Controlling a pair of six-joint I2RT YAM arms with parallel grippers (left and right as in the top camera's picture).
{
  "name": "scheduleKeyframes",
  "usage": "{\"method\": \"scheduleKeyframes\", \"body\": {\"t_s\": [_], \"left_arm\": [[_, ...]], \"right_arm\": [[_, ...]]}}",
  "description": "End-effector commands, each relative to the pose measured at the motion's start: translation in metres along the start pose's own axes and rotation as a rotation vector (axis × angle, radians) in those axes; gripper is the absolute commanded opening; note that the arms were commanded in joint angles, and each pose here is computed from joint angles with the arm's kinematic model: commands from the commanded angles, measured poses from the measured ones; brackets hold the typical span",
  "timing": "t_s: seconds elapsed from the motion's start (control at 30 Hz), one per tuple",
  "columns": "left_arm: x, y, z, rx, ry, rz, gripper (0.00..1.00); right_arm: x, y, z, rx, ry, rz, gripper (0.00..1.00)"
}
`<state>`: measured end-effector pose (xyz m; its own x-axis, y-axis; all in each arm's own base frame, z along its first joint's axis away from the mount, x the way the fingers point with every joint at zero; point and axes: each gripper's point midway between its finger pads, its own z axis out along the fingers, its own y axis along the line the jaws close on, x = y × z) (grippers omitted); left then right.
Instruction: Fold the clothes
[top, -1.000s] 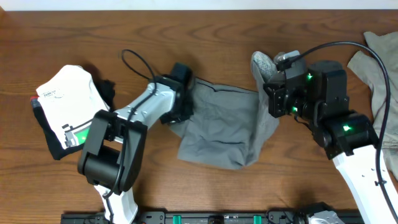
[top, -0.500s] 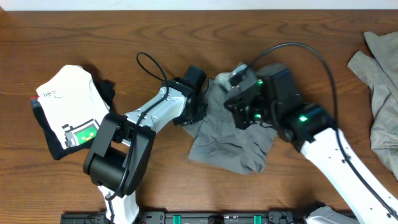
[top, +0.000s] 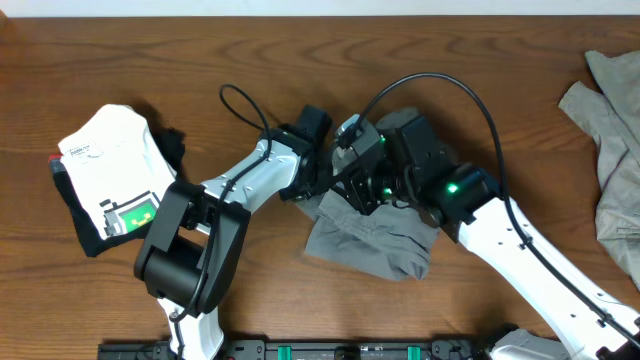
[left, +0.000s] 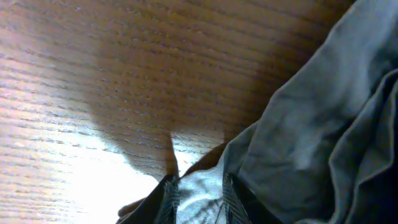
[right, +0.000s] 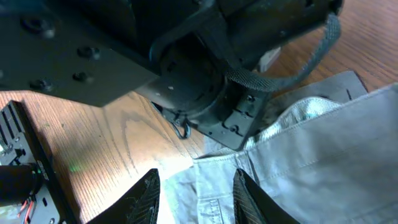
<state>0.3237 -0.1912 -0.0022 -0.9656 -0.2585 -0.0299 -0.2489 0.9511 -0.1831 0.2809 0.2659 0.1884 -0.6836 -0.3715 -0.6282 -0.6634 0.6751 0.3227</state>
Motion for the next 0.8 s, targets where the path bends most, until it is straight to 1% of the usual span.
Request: {"method": "scheduleKeyframes", "body": {"t_s": [0.0, 0.07, 0.1, 0.17, 0.27, 0.37, 0.43, 0.53, 0.6, 0.63, 0.7, 0.77], "left_arm": [[0.005, 0.043, 0.010, -0.160, 0.030, 0.025, 0.27], [-0.011, 0.064, -0.009, -0.224, -0.021, -0.009, 0.27], [-0.019, 0.072, -0.020, -0.228, -0.041, -0.027, 0.27], [-0.031, 0.082, -0.041, -0.205, -0.076, -0.070, 0.28], [-0.043, 0.087, -0.074, -0.122, -0.127, -0.133, 0.28], [-0.039, 0.063, -0.101, 0.040, -0.130, -0.107, 0.28], [-0.028, 0.042, -0.114, 0.131, -0.117, -0.071, 0.28], [-0.013, 0.019, -0.121, 0.185, -0.106, -0.008, 0.29], [-0.003, 0.005, -0.119, 0.193, -0.092, 0.029, 0.29], [0.003, -0.002, -0.116, 0.197, -0.086, 0.041, 0.39], [0.011, -0.017, -0.111, 0.217, -0.080, 0.066, 0.43], [0.015, -0.036, -0.108, 0.255, -0.088, 0.107, 0.44]], "right_arm": [[-0.021, -0.016, -0.030, 0.081, -0.078, -0.011, 0.38], [-0.025, -0.036, -0.050, 0.155, -0.105, 0.023, 0.37], [-0.024, -0.047, -0.060, 0.196, -0.110, 0.048, 0.35], [-0.013, -0.069, -0.075, 0.254, -0.094, 0.108, 0.31], [0.013, -0.094, -0.083, 0.303, -0.016, 0.207, 0.19], [0.036, -0.109, -0.078, 0.319, 0.065, 0.278, 0.15], [0.045, -0.113, -0.070, 0.314, 0.111, 0.301, 0.15], [0.057, -0.116, -0.055, 0.304, 0.177, 0.319, 0.15], [0.064, -0.120, -0.044, 0.298, 0.221, 0.333, 0.19], [0.068, -0.123, -0.039, 0.298, 0.241, 0.341, 0.20], [0.075, -0.129, -0.027, 0.294, 0.279, 0.357, 0.20], [0.083, -0.134, -0.016, 0.292, 0.315, 0.372, 0.19]]}}
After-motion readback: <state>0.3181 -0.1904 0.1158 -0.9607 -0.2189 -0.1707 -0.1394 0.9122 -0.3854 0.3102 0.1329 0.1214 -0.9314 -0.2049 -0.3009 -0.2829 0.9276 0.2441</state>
